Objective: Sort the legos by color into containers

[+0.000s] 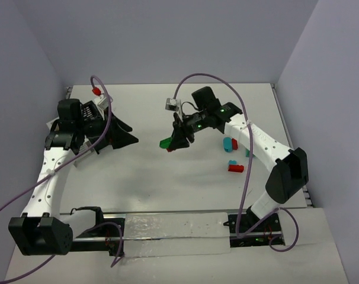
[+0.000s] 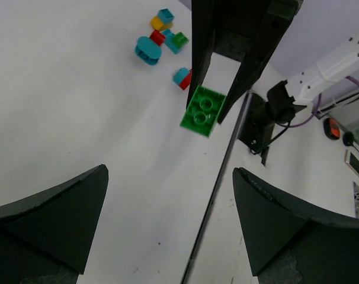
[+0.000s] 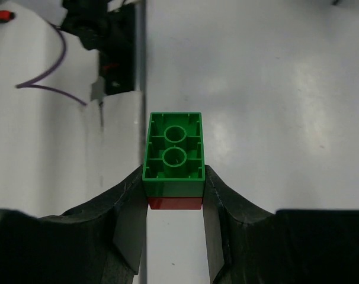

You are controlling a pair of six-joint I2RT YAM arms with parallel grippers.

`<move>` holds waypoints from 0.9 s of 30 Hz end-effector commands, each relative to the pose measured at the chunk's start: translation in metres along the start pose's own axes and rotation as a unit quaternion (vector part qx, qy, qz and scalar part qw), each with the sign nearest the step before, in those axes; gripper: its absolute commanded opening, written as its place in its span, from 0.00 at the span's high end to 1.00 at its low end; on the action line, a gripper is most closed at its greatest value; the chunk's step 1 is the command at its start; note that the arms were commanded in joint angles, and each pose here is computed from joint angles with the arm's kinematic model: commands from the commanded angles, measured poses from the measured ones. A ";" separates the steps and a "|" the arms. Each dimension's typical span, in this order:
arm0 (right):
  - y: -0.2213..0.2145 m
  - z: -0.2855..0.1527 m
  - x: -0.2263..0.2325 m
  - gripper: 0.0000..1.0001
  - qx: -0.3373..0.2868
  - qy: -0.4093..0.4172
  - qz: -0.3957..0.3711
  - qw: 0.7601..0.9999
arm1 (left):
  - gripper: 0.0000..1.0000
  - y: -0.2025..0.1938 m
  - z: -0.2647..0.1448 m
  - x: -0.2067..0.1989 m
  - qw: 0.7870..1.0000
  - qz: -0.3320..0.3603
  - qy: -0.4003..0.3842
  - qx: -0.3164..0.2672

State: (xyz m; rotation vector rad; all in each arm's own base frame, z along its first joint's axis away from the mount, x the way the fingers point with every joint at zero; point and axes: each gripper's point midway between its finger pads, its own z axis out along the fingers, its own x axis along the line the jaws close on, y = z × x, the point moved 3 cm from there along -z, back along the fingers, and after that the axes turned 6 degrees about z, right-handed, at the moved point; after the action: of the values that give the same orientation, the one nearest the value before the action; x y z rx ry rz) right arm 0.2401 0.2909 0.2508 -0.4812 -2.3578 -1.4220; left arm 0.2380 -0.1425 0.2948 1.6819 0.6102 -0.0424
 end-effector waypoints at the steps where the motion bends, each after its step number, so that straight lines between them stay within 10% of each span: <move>1: 0.024 -0.001 0.041 1.00 -0.024 0.047 -0.020 0.998 | 0.05 0.013 0.005 -0.030 0.997 0.017 -0.064 -0.027; 27: 0.037 0.013 0.078 1.00 -0.012 0.108 -0.031 0.994 | 0.17 -0.016 0.056 -0.067 0.992 0.018 -0.120 0.025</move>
State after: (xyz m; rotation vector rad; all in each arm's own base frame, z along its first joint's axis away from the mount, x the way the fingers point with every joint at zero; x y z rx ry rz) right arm 0.1936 0.3241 0.2842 -0.3217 -2.2410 -1.4030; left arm 0.1865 -0.2144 0.2843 1.7146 0.4412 -0.2810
